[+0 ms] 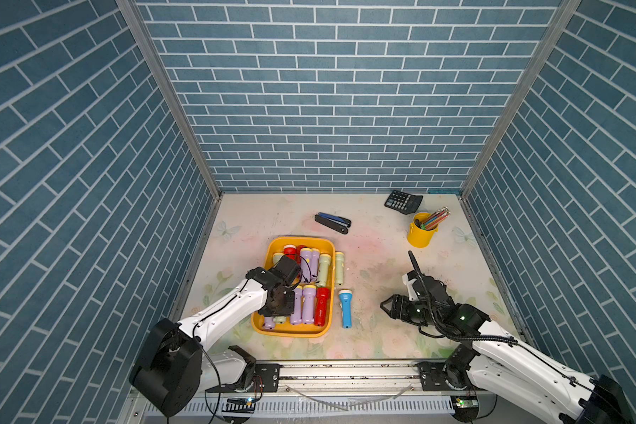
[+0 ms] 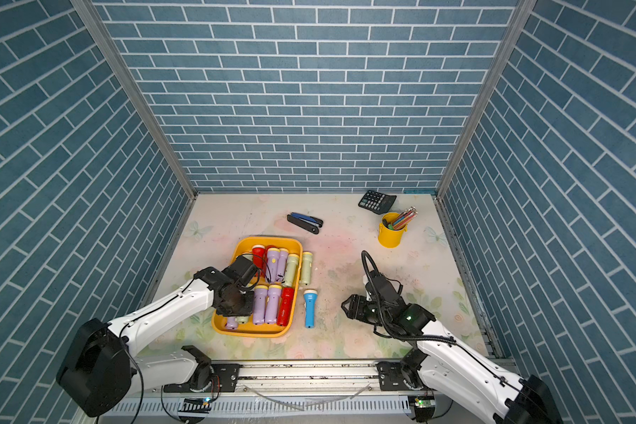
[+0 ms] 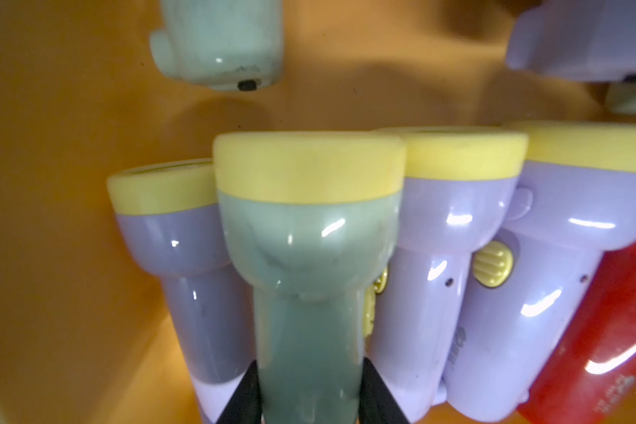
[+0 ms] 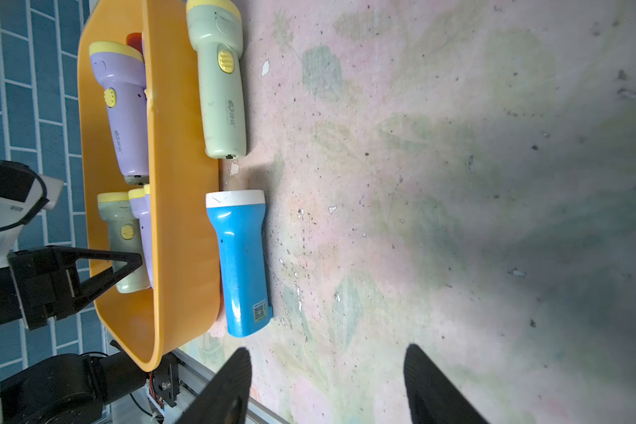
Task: Put the flashlights into the storage boxes
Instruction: Place the flashlight at the storage box.
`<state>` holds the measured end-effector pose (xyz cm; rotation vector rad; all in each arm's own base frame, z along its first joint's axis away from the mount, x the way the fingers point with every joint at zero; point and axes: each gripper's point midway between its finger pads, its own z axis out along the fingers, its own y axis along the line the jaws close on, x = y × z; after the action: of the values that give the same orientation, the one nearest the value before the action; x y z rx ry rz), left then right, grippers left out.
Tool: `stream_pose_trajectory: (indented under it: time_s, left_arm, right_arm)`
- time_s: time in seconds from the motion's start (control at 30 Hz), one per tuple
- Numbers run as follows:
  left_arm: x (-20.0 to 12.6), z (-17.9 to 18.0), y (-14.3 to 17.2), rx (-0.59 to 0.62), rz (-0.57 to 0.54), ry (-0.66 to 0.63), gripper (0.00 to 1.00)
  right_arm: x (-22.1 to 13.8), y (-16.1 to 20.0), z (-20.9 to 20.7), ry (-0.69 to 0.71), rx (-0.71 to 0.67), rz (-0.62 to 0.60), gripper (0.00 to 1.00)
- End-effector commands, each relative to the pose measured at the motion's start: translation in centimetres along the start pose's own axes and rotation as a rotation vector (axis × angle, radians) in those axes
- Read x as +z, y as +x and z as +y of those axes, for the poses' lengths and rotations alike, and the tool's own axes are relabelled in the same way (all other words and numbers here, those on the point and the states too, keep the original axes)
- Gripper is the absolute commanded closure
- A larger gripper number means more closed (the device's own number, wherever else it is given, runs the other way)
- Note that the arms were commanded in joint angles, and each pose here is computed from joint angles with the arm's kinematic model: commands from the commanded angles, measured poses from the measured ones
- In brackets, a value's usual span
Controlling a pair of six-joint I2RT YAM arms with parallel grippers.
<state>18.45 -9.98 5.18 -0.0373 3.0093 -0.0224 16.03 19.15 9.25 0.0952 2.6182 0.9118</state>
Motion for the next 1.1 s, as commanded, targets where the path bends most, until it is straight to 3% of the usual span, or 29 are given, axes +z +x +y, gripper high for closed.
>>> stream_pose_trajectory:
  time_s: [0.0,0.37,0.63,0.87,1.07]
  left_arm:
    - [0.3,-0.3,-0.7,0.016,-0.014,0.006,0.75]
    - [1.0,-0.1,-0.5,0.007,0.019,-0.021,0.59]
    - [-4.1,-0.5,-2.7,-0.004,-0.110,0.018,0.47]
    - [-8.6,-1.5,-4.1,0.008,-0.203,0.079,0.48]
    - [-9.1,-4.1,-4.0,0.077,-0.211,0.110,0.49]
  right_arm:
    - [-0.5,-0.5,0.4,-0.012,-0.015,-0.021,0.33]
    - [-0.5,-0.4,0.3,-0.006,-0.013,-0.018,0.33]
    - [-0.6,-0.6,0.6,-0.010,-0.019,-0.023,0.33]
    - [-0.7,-0.9,0.9,-0.013,-0.026,-0.029,0.33]
    - [-0.8,-1.0,1.0,-0.012,-0.030,-0.032,0.33]
